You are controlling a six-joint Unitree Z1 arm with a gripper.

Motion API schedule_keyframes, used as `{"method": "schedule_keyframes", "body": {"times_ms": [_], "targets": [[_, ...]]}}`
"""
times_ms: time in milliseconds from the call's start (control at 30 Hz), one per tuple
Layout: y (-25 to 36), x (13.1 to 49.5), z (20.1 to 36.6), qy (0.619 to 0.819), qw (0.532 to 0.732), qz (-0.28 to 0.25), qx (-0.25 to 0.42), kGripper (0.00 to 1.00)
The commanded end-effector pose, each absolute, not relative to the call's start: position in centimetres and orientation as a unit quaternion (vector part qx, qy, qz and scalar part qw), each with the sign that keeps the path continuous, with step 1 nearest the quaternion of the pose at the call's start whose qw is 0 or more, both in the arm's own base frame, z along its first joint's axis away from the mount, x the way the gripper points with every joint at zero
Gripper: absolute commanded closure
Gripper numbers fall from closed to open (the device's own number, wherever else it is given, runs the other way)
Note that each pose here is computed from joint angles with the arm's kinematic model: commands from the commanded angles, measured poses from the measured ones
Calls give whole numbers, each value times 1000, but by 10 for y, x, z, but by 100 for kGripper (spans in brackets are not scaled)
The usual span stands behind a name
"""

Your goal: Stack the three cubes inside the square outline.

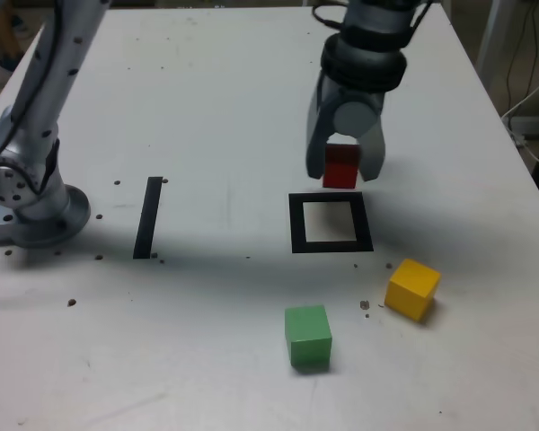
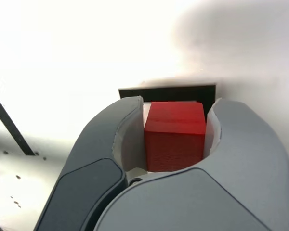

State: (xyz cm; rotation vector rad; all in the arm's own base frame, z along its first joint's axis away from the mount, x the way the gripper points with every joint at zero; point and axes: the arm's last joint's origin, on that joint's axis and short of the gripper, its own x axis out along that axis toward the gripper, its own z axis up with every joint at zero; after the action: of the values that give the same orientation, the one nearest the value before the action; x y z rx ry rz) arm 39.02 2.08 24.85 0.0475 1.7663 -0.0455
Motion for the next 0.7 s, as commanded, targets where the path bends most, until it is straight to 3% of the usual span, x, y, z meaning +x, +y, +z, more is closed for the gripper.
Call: {"method": "schedule_keyframes", "body": {"times_ms": [0, 467, 533, 667], "targets": [[17, 386, 245, 771, 636, -24, 15, 76], [11, 379, 227, 766, 642, -37, 4, 74], [11, 379, 224, 765, 643, -38, 4, 61], [11, 379, 218, 762, 646, -40, 2, 18]]}}
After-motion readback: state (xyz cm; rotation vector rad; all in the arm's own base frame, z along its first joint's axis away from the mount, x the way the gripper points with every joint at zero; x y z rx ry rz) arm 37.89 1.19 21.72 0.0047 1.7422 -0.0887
